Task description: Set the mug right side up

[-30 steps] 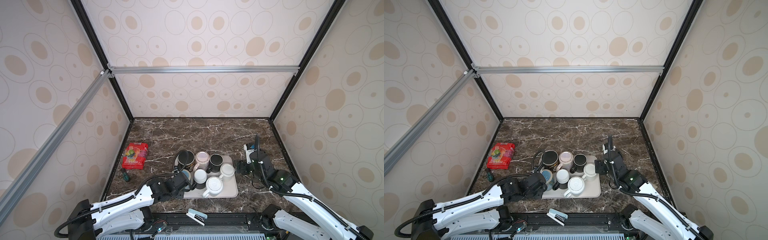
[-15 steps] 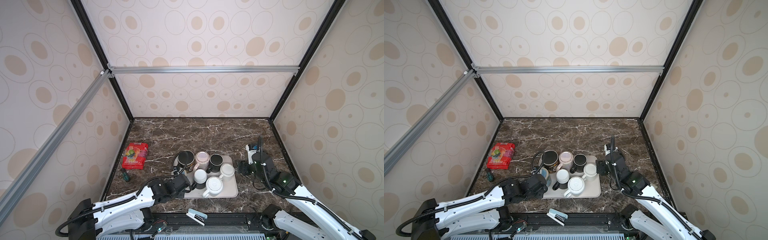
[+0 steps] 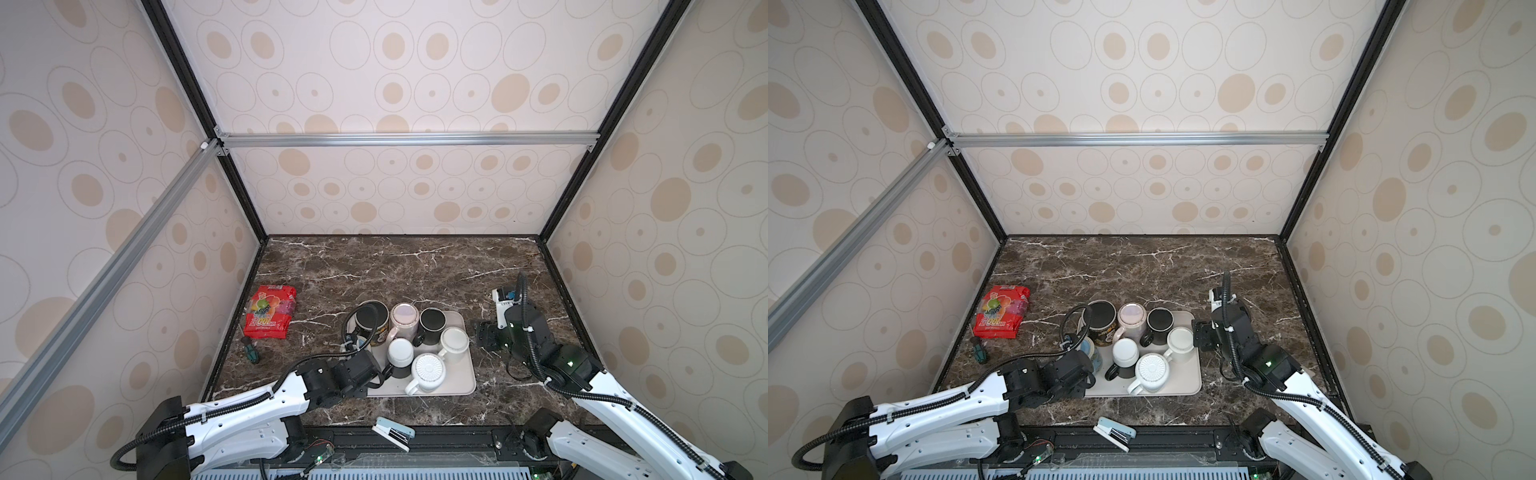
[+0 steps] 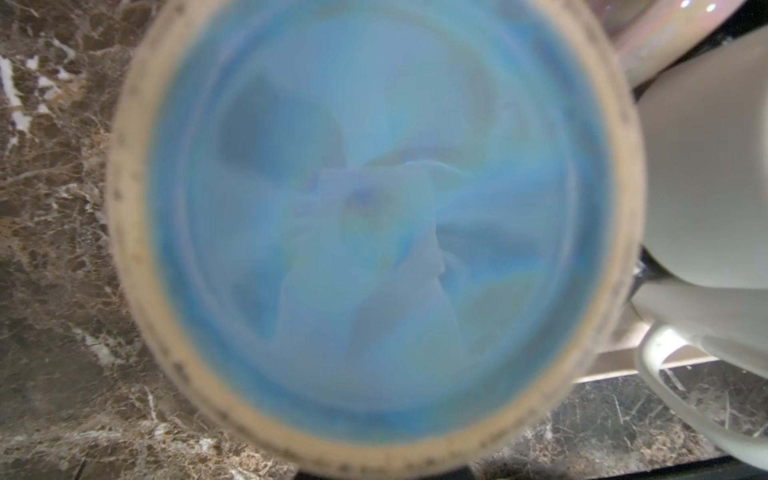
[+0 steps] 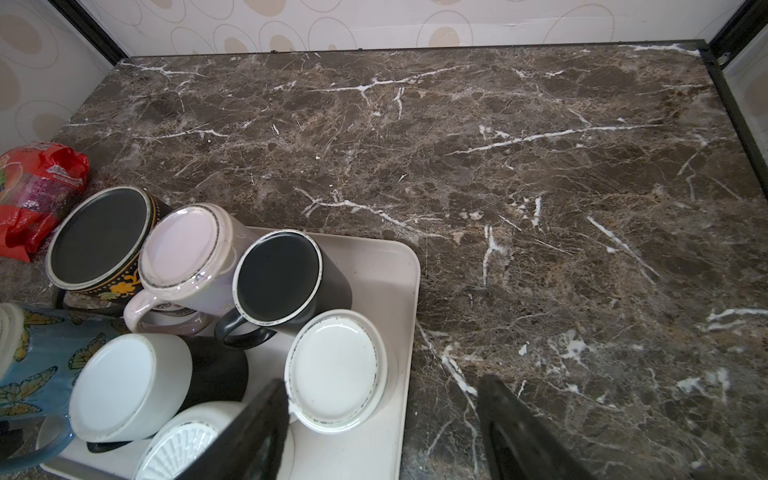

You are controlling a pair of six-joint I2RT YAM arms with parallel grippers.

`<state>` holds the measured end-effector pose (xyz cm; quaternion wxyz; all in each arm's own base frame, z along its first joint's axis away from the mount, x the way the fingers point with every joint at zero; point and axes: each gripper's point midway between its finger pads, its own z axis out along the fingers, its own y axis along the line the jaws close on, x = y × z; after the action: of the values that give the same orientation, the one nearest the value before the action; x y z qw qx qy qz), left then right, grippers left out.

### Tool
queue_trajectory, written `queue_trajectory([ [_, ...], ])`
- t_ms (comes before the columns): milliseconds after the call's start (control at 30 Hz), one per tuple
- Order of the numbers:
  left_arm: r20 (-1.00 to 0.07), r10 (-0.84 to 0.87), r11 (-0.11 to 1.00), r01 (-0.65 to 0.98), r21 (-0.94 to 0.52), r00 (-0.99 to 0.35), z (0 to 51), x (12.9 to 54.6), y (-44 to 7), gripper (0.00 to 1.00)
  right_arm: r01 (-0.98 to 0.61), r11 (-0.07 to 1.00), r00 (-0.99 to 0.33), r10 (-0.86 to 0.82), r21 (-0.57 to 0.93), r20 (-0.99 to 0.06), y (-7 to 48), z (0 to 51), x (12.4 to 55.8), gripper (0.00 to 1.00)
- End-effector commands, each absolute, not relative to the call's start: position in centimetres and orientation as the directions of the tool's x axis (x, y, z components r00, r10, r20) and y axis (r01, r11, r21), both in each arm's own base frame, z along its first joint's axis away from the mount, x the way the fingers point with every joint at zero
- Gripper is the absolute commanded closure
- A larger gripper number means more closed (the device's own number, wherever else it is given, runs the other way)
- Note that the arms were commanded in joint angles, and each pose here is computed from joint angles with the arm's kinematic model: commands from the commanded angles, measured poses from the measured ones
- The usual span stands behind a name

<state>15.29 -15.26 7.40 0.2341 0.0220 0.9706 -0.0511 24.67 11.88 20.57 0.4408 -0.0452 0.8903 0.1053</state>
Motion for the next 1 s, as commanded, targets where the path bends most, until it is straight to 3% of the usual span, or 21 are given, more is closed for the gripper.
queue_trajectory([
  [0,-0.458,0.02,1.0,0.008,0.029,-0.889,7.4,15.2,-12.8,0.76,-0.169,0.974,-0.614,0.018,0.154,-0.789,11.8,20.0,24.4,0.26],
  [233,-0.476,0.034,0.998,0.002,0.067,-0.879,8.2,16.0,-13.0,0.49,-0.171,0.974,-0.605,0.017,0.151,-0.796,11.7,20.1,24.3,0.25],
  [600,-0.543,0.05,0.997,0.072,-0.019,-0.838,10.0,17.1,-15.0,0.44,-0.175,0.973,-0.599,0.017,0.152,-0.801,11.8,20.1,24.5,0.25],
  [967,-0.519,0.081,0.996,0.084,0.018,-0.851,8.7,17.1,-15.2,0.52,-0.167,0.972,-0.596,0.032,0.162,-0.802,12.0,20.2,24.7,0.26],
])
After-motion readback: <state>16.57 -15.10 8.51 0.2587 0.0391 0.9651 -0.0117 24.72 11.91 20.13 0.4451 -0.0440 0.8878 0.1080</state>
